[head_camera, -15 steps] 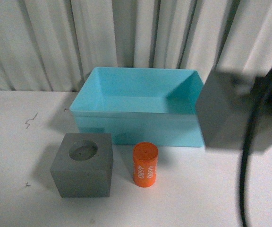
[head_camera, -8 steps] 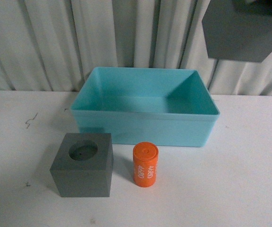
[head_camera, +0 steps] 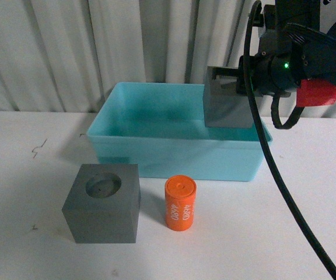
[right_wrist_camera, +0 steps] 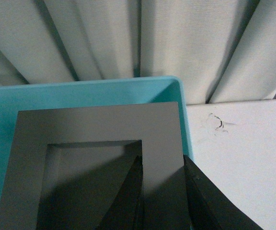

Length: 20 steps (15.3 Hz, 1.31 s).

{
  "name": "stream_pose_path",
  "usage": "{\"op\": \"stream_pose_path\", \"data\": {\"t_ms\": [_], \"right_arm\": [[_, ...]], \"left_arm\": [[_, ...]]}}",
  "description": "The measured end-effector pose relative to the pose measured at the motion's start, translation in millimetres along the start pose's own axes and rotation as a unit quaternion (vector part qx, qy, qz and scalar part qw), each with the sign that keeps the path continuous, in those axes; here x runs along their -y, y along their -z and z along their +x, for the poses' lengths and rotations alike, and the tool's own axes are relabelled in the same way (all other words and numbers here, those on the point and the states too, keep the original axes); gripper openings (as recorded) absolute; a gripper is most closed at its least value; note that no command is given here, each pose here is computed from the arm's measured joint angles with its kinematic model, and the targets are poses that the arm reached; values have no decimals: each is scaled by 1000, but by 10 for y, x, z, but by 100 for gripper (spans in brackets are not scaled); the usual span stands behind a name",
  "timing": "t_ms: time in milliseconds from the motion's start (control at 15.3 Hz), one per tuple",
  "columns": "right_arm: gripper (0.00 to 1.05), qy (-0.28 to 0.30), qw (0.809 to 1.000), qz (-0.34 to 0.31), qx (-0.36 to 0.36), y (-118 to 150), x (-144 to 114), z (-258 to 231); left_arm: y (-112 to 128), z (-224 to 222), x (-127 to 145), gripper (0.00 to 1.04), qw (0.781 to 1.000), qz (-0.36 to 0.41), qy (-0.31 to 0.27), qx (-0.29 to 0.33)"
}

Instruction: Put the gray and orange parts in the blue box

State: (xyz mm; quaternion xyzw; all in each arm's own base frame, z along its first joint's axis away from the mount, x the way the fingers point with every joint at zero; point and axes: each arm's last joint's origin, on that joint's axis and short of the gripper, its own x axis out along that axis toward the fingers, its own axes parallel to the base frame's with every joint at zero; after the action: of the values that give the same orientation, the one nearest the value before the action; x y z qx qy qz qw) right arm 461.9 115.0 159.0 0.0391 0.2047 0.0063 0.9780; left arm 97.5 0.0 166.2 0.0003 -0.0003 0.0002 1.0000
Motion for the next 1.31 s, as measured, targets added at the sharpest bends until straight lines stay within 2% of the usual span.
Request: {"op": "stream_pose_path", "data": {"t_ms": [196,392,523,588,785,850,915,981,1046,1111,1177,1308], "right_arm": [[18,8,1000,2,-17,113,-137,63],[18,28,999,-3,-42,276,-122,138],[20,35,999,-3,-40,267,-117,142],[36,37,999,-2,-37,253,-117,144],[66,44,999,4,-21,188,-97,97],[85,50,998,24,17,21,-21,-97],[96,47,997,42,49,-157,47,-320],[100,39,994,58,85,-332,108,-610],[97,32,990,69,115,-459,163,-956],[98,23,989,78,125,-448,203,-1359],[98,20,990,82,111,-281,213,-1669],[98,24,997,76,4,427,213,-2254]], "left_arm": [[0,0,0,98,1000,0,0,0],[0,0,0,98,1000,0,0,0],[0,0,0,98,1000,0,0,0],[0,0,0,98,1000,0,0,0],[0,0,0,98,1000,0,0,0],[0,0,0,98,1000,0,0,0],[0,0,0,98,1000,0,0,0],[0,0,0,98,1000,0,0,0],[0,0,0,98,1000,0,0,0],[0,0,0,98,1000,0,0,0],[0,0,0,98,1000,0,0,0],[0,0,0,98,1000,0,0,0]]}}
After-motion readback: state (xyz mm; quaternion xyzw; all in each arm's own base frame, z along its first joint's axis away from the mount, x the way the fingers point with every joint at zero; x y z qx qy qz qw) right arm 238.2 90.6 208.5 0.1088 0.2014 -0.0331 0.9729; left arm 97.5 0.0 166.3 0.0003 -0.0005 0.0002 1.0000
